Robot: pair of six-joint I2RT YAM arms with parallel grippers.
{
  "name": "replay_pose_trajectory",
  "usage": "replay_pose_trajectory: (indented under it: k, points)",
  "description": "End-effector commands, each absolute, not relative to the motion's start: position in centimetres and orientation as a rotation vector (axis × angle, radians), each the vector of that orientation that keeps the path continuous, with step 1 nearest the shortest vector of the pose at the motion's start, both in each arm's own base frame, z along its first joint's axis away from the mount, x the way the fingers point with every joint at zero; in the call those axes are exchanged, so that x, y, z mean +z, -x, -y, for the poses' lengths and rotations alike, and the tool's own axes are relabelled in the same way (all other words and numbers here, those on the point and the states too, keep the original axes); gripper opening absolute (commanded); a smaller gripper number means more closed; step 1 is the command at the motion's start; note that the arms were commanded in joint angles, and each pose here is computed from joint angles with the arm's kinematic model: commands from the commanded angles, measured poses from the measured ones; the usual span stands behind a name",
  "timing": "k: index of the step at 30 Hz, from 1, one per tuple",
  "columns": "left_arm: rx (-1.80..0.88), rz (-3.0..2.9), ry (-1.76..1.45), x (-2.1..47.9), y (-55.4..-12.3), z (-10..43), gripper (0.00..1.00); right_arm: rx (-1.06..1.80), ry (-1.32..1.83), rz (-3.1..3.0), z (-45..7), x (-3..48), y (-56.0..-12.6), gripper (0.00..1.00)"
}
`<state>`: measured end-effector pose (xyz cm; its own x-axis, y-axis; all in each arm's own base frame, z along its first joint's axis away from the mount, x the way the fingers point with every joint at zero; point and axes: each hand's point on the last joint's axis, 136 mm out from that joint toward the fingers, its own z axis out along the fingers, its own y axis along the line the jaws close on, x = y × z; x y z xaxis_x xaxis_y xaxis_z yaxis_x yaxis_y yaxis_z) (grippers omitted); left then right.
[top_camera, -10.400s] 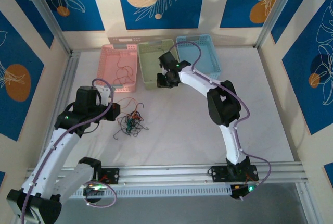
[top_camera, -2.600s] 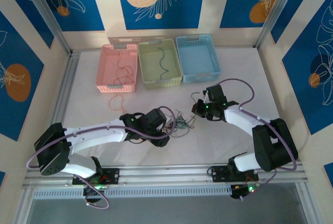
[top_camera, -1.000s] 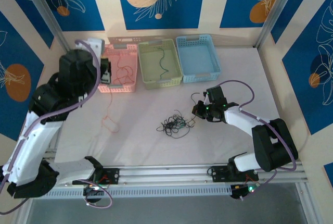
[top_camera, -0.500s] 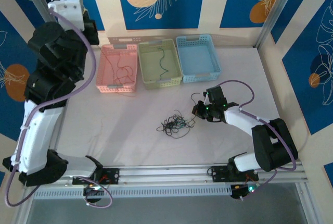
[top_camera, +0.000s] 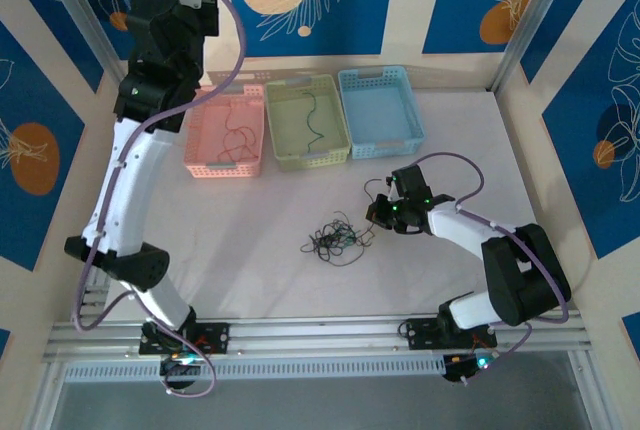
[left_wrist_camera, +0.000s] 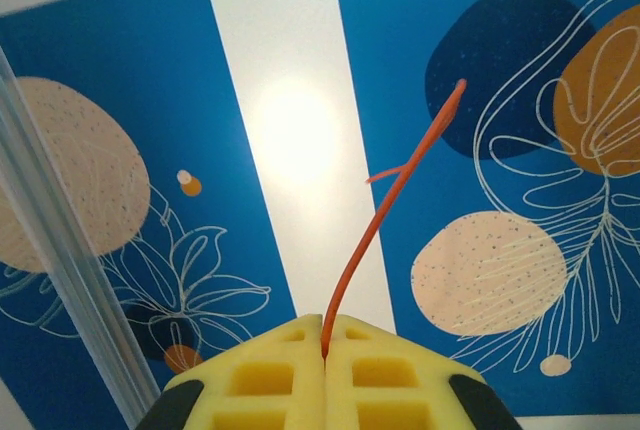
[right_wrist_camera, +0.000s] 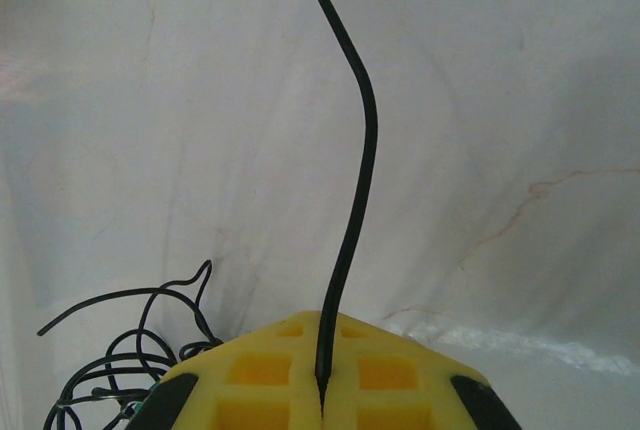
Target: Untangle the cables
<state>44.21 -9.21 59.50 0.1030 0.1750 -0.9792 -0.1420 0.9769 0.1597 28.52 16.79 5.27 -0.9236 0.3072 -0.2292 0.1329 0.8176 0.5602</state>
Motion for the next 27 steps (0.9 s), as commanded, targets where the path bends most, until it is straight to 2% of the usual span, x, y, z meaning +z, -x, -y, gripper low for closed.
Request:
replay_pose_trajectory:
  k: [1, 7, 14, 21, 27]
  points:
    - [0.127, -1.41, 0.059, 60.1, -45.9, 7.3, 0.0, 0.78, -0.31, -2.71, -17.1, 5.4, -28.6, 0.0]
    - [0.103, -1.564, 0.114, 53.2, -51.7, 5.4, 0.0, 0.763, -0.299, -2.713, -17.2, 5.4, -28.7, 0.0]
    - [0.107, -1.811, 0.186, 38.1, -55.7, 3.1, 0.0, 0.761, -0.299, -2.711, -17.2, 5.4, -28.6, 0.0]
    - [0.042, -2.111, 0.185, 23.9, -55.6, 4.0, 0.0, 0.761, -0.293, -2.709, -17.3, 5.5, -28.7, 0.0]
    - [-0.085, -2.393, 0.181, 16.1, -53.4, 6.1, 0.0, 0.754, -0.289, -2.707, -17.4, 5.5, -28.6, 0.0]
